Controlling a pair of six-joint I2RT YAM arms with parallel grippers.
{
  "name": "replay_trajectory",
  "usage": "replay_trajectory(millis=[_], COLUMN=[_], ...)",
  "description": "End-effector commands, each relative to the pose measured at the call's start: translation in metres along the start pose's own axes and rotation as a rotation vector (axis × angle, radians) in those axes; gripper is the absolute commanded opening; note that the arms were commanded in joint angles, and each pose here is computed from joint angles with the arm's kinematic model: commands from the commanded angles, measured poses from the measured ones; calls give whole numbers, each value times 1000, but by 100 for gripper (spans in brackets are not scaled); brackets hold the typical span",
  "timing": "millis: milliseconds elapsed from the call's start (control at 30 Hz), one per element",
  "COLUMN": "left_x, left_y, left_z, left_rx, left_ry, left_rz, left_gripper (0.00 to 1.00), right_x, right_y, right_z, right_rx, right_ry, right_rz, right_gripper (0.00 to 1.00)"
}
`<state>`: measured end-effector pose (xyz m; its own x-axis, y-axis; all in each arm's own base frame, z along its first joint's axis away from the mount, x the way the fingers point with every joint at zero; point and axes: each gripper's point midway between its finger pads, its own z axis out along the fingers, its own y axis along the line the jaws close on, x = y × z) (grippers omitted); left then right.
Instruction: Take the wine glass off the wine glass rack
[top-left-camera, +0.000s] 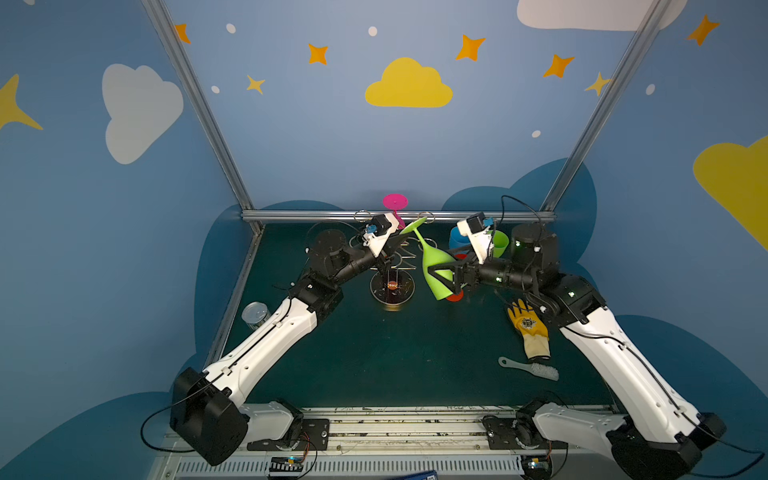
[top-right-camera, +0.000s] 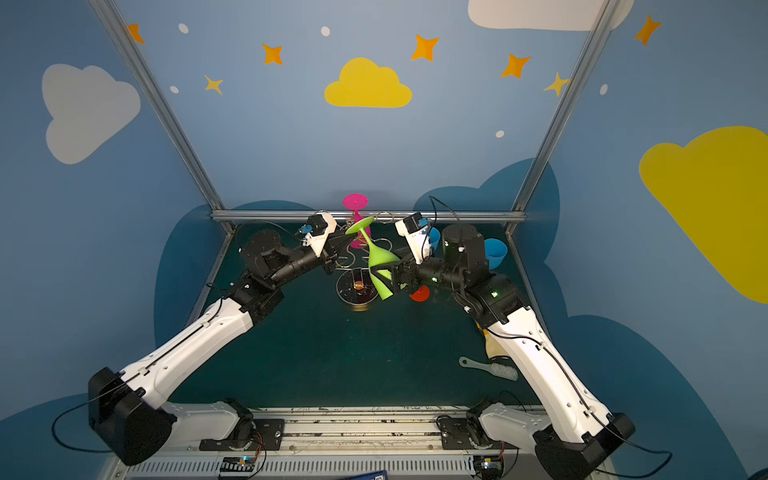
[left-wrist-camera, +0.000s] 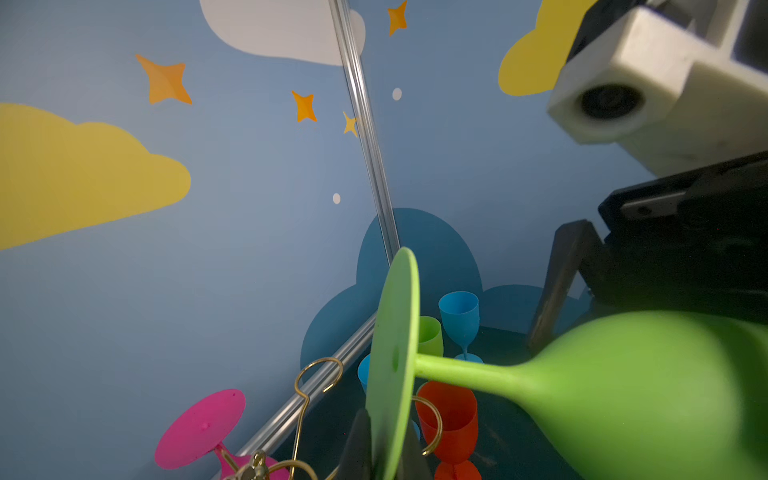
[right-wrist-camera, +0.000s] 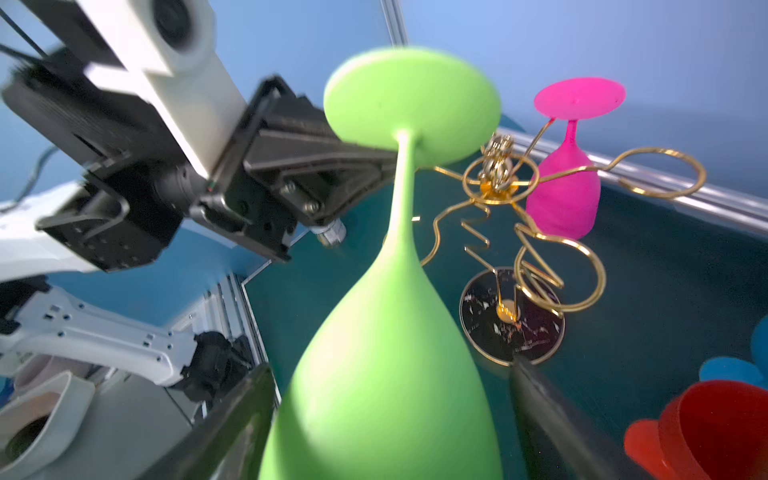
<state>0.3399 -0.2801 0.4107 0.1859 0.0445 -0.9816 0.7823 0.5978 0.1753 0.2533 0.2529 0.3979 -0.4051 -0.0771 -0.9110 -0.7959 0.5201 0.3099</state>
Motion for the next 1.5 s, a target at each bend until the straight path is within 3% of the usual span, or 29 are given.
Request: replay_trajectory(millis=[0, 200, 600, 967, 1067, 1467], left_x=[-24, -22, -25, -24, -22, -18], left_y=[7, 16, 12, 7, 7, 9], left_z=[-3, -7, -11, -12, -12, -9], left_rx=[-29, -53, -21, 1, 4, -8], left_ry=[-52, -57, -78, -80, -76, -68], left_rz=[-128, -174, -159, -160, -160, -148], left_gripper=[3, 3, 3, 3, 3, 3], right_x=[-15, -16, -15, -35, -40, -45], right_y=[5, 4, -11, -29, -31, -28], right_z=[-11, -38, -69, -68, -63, -51], right_rx=[-67, -65, 23, 36, 17, -27], right_ry=[-100, -175, -239, -290, -294, -292], right_rz=[12, -12, 3, 44, 54, 79], right_gripper=[87, 87, 86, 74, 68, 9])
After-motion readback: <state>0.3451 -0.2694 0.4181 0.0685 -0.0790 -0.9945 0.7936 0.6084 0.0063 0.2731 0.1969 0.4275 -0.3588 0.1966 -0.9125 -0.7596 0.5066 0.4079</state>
